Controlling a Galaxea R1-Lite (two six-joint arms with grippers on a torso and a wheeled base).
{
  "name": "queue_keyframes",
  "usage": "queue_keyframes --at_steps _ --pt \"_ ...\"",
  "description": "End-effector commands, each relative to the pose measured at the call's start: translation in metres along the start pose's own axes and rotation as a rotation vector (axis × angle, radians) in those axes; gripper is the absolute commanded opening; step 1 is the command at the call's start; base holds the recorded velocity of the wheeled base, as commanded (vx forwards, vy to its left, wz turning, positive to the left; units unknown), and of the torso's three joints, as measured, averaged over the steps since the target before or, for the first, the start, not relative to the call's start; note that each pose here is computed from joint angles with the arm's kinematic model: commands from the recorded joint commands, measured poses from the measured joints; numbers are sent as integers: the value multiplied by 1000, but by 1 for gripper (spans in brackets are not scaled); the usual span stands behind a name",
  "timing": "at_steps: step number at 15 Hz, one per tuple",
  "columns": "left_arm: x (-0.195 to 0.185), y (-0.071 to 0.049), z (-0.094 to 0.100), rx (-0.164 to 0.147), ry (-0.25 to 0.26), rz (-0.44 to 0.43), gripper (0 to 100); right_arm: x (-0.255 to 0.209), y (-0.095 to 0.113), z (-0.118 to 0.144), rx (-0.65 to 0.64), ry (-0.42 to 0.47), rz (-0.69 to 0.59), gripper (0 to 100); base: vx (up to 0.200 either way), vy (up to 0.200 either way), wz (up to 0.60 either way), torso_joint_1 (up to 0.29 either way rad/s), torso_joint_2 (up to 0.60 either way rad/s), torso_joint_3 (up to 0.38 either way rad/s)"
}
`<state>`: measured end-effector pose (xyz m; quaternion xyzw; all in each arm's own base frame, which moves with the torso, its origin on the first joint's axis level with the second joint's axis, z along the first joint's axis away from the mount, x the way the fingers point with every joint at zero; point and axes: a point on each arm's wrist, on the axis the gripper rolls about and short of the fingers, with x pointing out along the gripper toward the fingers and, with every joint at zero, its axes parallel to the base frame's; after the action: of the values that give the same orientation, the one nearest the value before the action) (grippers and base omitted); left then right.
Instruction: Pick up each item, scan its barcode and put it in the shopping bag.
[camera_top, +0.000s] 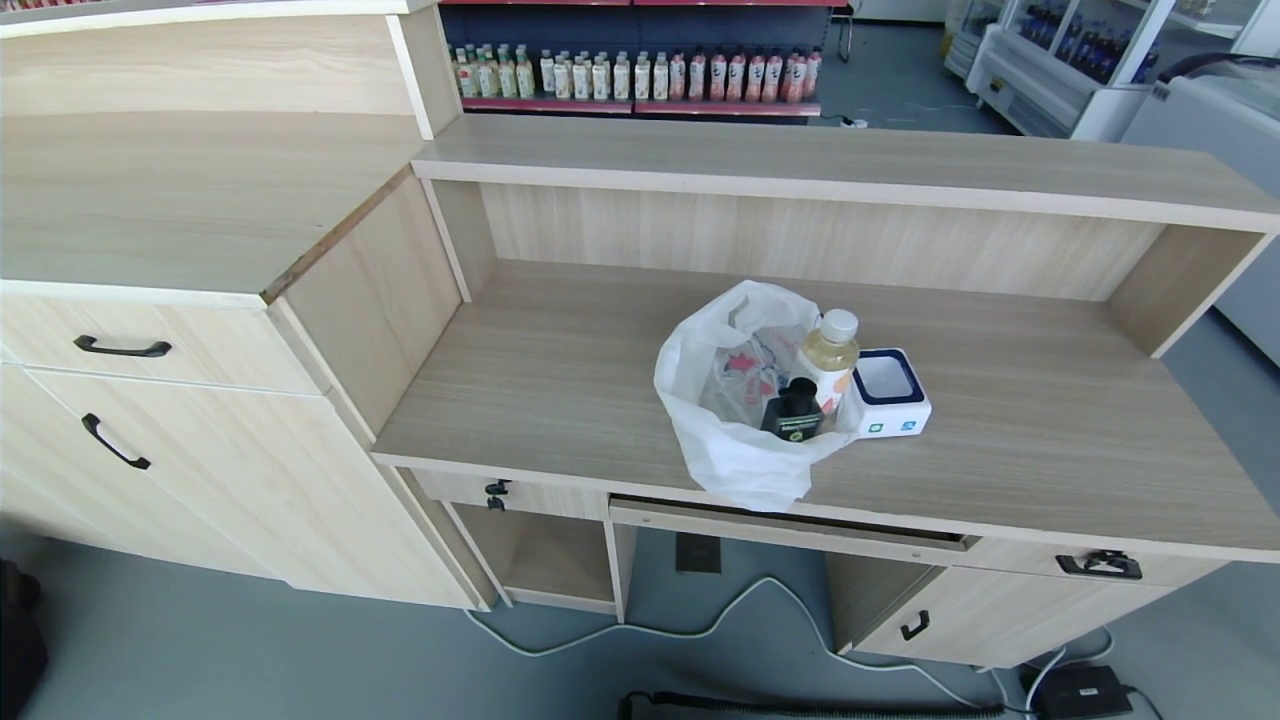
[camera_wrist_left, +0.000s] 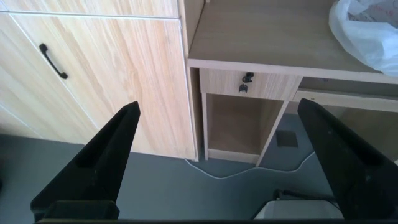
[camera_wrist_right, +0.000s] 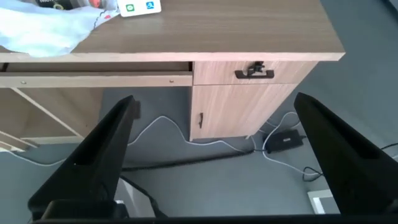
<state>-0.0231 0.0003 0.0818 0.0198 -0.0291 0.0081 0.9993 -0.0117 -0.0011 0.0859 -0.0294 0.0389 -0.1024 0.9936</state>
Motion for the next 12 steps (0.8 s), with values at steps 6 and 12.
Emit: queue_keyframes --at_steps 6,12 --pt "0 0 0 -2 0 0 100 -10 -3 -6 69 -126 106 100 0 0 0 0 0 0" --pt "0 0 0 -2 -1 0 100 -10 -3 -12 167 -51 109 100 0 0 0 0 0 0"
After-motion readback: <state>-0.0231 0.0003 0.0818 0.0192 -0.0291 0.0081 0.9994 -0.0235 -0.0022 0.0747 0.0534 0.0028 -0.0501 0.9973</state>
